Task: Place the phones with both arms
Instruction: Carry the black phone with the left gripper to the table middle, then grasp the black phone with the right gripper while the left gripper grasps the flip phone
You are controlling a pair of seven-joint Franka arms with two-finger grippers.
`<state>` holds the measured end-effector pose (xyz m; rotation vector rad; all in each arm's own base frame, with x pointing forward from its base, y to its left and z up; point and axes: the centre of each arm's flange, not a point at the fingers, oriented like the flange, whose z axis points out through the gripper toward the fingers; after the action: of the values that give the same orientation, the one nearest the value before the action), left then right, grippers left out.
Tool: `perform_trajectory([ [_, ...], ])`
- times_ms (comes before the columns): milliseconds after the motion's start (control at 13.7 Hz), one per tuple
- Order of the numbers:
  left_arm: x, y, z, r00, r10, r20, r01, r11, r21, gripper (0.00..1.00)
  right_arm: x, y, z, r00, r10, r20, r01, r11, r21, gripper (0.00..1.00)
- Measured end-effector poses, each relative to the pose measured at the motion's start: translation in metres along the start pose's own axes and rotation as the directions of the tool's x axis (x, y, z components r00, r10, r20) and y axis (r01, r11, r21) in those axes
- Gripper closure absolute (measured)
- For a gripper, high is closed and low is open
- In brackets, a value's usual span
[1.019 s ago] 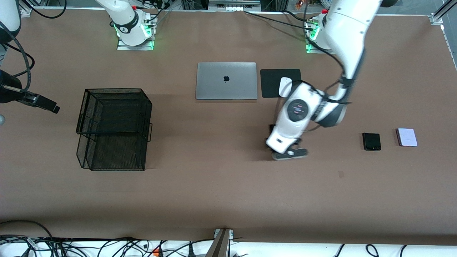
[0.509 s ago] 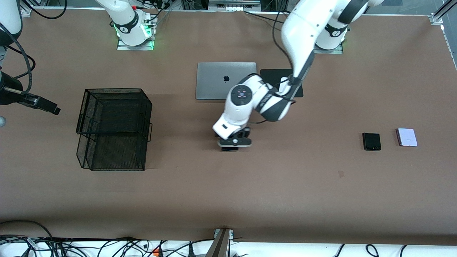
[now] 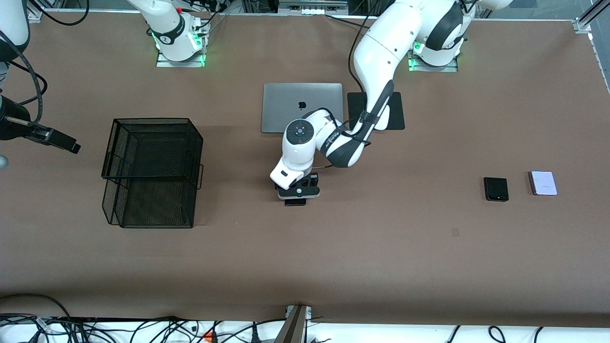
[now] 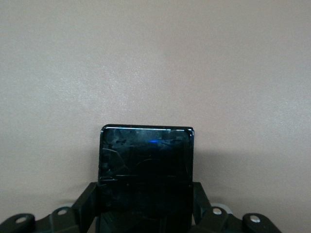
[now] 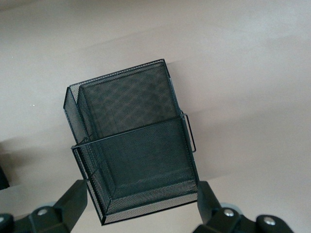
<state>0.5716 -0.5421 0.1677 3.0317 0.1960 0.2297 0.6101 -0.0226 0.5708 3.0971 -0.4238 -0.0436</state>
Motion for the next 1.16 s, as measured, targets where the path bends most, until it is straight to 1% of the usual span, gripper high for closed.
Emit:
perform_trajectory([
  [73,0.0,0.0,0.0,1.0,-0.001,-0.002,0.001,1.0,0.002,0.19,0.0,0.0,0.0,1.0,0.0,0.0,0.0,1.0,0.0,0.0],
  [146,0.0,0.0,0.001,1.0,-0.001,-0.004,0.001,1.0,0.003,0.14,0.0,0.0,0.0,1.0,0.0,0.0,0.0,1.0,0.0,0.0],
  [218,0.001,-0.001,0.0,1.0,-0.003,-0.007,0.003,1.0,0.004,0.14,0.0,0.0,0.0,1.0,0.0,0.0,0.0,1.0,0.0,0.0],
  [291,0.004,-0.001,-0.001,1.0,-0.004,-0.014,0.005,1.0,0.004,0.09,0.0,0.0,0.0,1.0,0.0,-0.001,0.0,1.0,0.0,0.0],
  [364,0.009,-0.001,-0.006,1.0,-0.007,-0.025,0.007,1.0,-0.001,0.01,0.0,0.0,0.0,1.0,0.0,-0.001,0.0,1.0,0.0,0.0],
  [509,0.026,-0.002,-0.025,0.999,-0.02,-0.047,0.019,1.0,-0.003,0.0,0.0,0.0,0.0,1.0,0.0,0.0,0.0,1.0,0.0,0.0],
  [655,0.058,-0.02,-0.062,0.998,-0.045,-0.043,0.046,0.999,0.028,0.0,-0.001,-0.001,0.0,1.0,-0.004,0.004,0.004,1.0,0.0,0.0],
  [728,0.074,-0.036,-0.082,0.999,-0.035,-0.027,0.037,0.998,0.054,0.0,-0.002,-0.006,0.001,1.0,-0.013,0.008,0.013,1.0,-0.001,0.0],
  [873,0.095,-0.075,-0.111,1.0,0.004,0.021,-0.006,0.994,0.108,0.0,-0.009,-0.031,0.001,0.998,-0.055,0.009,0.055,0.998,0.001,0.0],
  [1019,0.106,-0.121,-0.123,0.996,0.051,0.078,-0.062,0.987,0.148,0.0,-0.026,-0.082,0.0,0.991,-0.13,0.007,0.13,0.991,0.009,0.0],
  [1091,0.11,-0.147,-0.125,0.991,0.076,0.109,-0.093,0.982,0.162,0.0,-0.038,-0.116,0.002,0.988,-0.154,0.006,0.154,0.988,0.027,0.0],
  [1164,0.114,-0.174,-0.124,0.985,0.099,0.139,-0.123,0.977,0.172,0.0,-0.049,-0.15,0.007,0.987,-0.158,0.008,0.157,0.986,0.059,0.0],
])
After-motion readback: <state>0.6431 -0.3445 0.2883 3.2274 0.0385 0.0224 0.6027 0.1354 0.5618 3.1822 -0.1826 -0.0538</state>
